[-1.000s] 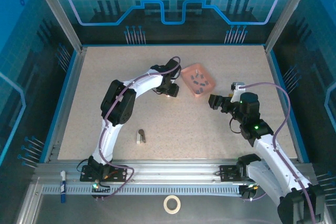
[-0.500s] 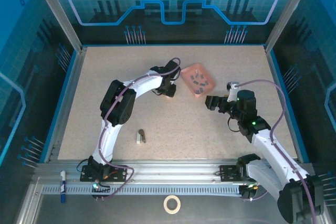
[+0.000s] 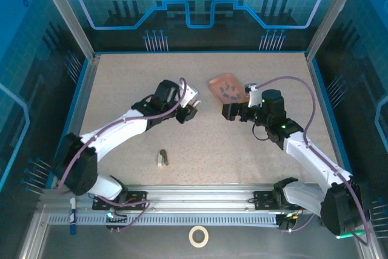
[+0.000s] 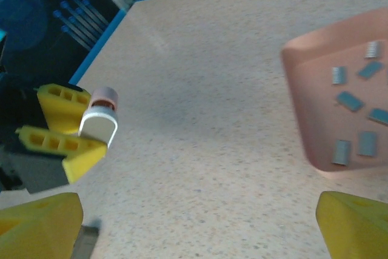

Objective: Load the staples into the stapler

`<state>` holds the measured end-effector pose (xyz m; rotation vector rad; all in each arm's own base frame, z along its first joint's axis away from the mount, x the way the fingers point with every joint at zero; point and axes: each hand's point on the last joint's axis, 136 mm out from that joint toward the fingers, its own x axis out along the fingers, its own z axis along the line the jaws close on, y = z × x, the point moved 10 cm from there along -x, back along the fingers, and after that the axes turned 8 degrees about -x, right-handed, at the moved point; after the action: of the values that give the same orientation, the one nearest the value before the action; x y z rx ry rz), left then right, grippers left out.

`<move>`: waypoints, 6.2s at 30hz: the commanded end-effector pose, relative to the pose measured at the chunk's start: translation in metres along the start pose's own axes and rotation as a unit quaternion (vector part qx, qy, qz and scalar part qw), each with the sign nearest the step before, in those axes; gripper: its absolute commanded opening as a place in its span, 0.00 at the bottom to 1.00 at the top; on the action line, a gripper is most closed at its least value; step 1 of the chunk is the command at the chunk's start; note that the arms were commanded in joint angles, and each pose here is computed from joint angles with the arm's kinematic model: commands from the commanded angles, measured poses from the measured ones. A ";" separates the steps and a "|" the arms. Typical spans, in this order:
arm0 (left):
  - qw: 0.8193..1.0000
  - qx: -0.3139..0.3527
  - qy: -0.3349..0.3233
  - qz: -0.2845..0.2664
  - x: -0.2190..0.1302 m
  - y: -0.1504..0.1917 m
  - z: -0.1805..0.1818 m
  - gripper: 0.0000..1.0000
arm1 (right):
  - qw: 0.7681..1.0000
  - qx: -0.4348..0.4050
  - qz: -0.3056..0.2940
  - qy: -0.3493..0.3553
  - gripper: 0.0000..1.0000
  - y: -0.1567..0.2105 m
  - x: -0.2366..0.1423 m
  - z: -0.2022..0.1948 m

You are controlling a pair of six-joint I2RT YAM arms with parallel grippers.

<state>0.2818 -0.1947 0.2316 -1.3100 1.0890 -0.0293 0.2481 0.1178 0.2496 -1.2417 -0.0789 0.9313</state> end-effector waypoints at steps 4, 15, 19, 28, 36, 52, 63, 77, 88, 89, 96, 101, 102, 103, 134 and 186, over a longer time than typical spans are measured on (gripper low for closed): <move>0.970 0.182 0.053 -0.151 -0.026 0.018 -0.020 0.37 | 0.994 0.000 -0.006 -0.109 1.00 -0.014 0.012 0.033; 0.953 0.242 0.027 -0.182 -0.032 0.028 -0.030 0.37 | 0.985 0.016 0.026 -0.168 0.83 0.008 0.031 0.069; 0.953 0.238 0.020 -0.185 -0.031 0.028 -0.029 0.37 | 0.985 0.015 0.038 -0.169 0.73 0.012 0.032 0.075; 0.952 0.236 0.030 -0.191 -0.031 0.027 -0.032 0.37 | 0.988 0.008 0.029 -0.153 0.60 0.010 0.037 0.077; 0.952 0.238 0.034 -0.190 -0.030 0.027 -0.035 0.37 | 0.988 0.018 0.022 -0.154 0.59 0.013 0.044 0.076; 0.951 0.236 0.027 -0.196 -0.034 0.023 -0.037 0.43 | 0.986 0.001 0.023 -0.164 0.31 0.014 0.052 0.076; 0.964 0.215 0.084 -0.134 -0.055 0.014 -0.047 0.91 | 0.973 -0.171 -0.020 -0.153 0.16 0.010 0.021 0.051; 0.939 0.285 0.178 -0.069 -0.093 0.005 -0.064 0.83 | 0.878 -0.414 -0.025 -0.237 0.07 0.016 0.005 0.056; 0.926 0.317 0.198 -0.059 -0.087 0.015 -0.066 0.77 | 0.828 -0.492 0.002 -0.270 0.05 0.018 0.013 0.080; 0.926 0.317 0.196 -0.061 -0.087 0.015 -0.066 0.76 | 0.826 -0.493 0.001 -0.272 0.05 0.017 0.014 0.081; 0.927 0.315 0.193 -0.069 -0.085 0.012 -0.066 0.66 | 0.815 -0.509 -0.010 -0.277 0.05 0.015 0.016 0.093; 0.925 0.315 0.199 -0.077 -0.084 0.009 -0.068 0.58 | 0.808 -0.519 -0.013 -0.277 0.05 0.011 0.016 0.099; 0.925 0.315 0.198 -0.077 -0.084 0.009 -0.067 0.56 | 0.807 -0.520 -0.012 -0.278 0.05 0.010 0.016 0.099; 0.925 0.315 0.199 -0.077 -0.084 0.009 -0.068 0.54 | 0.807 -0.520 -0.008 -0.278 0.05 0.011 0.016 0.099; 0.919 0.316 0.217 -0.096 -0.088 -0.001 -0.072 0.39 | 0.795 -0.536 -0.008 -0.283 0.05 0.005 0.011 0.108; 0.911 0.339 0.189 -0.137 -0.070 0.010 -0.067 0.13 | 0.979 0.039 0.067 -0.191 0.53 0.046 0.022 0.042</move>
<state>0.2010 -0.1990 0.2669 -0.8040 1.0900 -0.7447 0.2055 0.1756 0.2317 -0.9895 -0.3441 1.3191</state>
